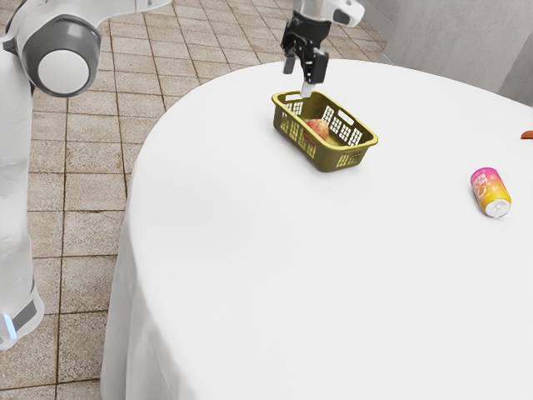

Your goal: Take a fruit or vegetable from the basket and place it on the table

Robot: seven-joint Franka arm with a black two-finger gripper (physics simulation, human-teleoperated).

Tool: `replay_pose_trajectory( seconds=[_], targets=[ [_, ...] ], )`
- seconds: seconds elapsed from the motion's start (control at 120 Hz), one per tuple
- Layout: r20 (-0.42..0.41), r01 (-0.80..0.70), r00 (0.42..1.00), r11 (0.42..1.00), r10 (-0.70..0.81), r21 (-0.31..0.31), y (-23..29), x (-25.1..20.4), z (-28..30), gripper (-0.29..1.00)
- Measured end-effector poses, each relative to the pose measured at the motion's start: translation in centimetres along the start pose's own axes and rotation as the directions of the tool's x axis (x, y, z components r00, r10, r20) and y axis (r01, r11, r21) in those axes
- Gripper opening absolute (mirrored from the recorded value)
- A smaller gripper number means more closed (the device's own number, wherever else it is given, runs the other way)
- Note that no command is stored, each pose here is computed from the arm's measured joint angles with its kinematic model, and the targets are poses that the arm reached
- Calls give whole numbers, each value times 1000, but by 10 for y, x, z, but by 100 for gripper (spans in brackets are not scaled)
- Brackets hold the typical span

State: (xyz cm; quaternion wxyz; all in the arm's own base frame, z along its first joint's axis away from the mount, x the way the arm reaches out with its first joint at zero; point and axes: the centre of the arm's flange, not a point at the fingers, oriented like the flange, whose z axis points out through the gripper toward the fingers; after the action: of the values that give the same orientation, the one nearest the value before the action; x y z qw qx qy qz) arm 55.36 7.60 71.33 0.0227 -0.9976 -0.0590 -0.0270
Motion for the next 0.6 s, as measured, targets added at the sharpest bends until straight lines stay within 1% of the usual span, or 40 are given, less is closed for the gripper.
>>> replay_pose_trajectory(
  seconds=[0.158,0.2,0.283,0.317,0.35,0.425,0.508,0.558,0.6],
  targets=[
    [13,-1,1000,1000,1,-2,-2,-2,1,70],
    [2,-2,1000,1000,2,-2,-2,-4,-6,70],
    [-95,2,995,1000,-1,18,-4,-26,-64,70],
    [-149,8,989,1000,-3,31,-6,-40,-92,70],
    [-173,16,985,999,-9,41,-9,-47,-104,70],
    [-158,68,986,995,-55,74,-31,-25,-84,70],
    [-120,191,977,974,-177,118,-97,9,-36,70],
    [-99,247,967,962,-236,113,-132,23,-7,70],
    [-92,273,960,956,-264,103,-150,32,11,70]
  ],
)
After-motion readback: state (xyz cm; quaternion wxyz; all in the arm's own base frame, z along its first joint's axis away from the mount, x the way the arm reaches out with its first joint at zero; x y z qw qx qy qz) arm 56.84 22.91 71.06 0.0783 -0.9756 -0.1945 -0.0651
